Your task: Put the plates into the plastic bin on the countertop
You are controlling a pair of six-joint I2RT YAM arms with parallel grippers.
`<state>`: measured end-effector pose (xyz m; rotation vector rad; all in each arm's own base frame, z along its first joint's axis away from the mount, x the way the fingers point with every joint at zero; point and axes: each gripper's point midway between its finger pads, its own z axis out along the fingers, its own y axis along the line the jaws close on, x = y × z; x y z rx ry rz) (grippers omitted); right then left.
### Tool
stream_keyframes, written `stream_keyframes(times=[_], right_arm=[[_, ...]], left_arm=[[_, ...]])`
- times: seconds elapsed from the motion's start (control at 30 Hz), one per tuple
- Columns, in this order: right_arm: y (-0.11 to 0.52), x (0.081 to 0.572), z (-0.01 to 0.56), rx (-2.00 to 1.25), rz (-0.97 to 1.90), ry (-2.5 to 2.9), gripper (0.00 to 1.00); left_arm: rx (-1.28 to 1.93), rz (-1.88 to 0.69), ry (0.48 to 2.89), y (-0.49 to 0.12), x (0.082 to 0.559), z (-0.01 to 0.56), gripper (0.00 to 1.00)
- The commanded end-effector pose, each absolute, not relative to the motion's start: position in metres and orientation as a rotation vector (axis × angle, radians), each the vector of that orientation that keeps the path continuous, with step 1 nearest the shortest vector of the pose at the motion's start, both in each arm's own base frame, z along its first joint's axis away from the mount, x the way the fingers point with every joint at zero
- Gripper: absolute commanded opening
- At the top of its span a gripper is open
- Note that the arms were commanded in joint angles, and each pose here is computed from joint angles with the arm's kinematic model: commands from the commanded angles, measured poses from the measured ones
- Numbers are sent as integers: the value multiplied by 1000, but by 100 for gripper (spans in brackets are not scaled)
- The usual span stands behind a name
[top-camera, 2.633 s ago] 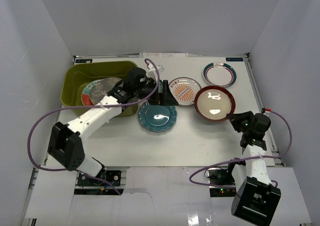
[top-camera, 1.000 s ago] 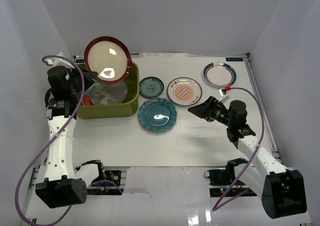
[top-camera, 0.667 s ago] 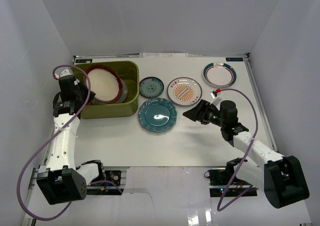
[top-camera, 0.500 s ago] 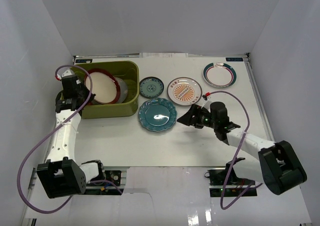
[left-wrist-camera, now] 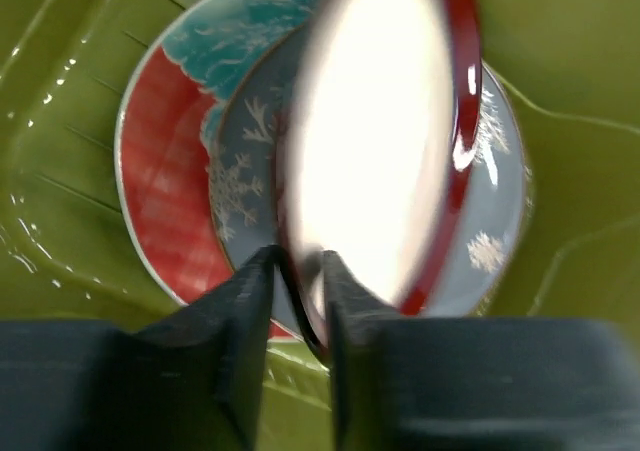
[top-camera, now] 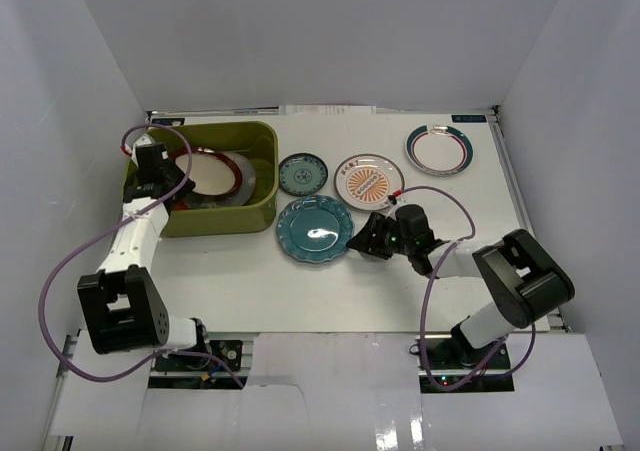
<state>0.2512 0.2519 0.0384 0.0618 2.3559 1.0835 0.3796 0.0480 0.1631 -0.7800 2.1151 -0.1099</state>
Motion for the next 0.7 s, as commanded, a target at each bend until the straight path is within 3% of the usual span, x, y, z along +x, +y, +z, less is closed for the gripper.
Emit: stream_keyframes(times=[0.0,0.1,0.13,0.3,0.47,0.67], right_arm=[[263,282,54,117,1101,2245,55],[264,290,49,164,1078,2249,54],[264,292,45,178,1070,2255,55],[272,298,38,244,1125,2260,57],[273,296,23,348,1167,2274,50],[275,282,19,456,1299,2245,13]], left_arm=[[-764,-89,2061,55,396,175,40],[-765,-71,2093,56,397,165,56],[-761,-64,2111,56,397,159,66],[-777,-43,2178,56,391,140,91],[-764,-67,2092,55,383,171,95],[-639,-275,1913,25,370,249,97]])
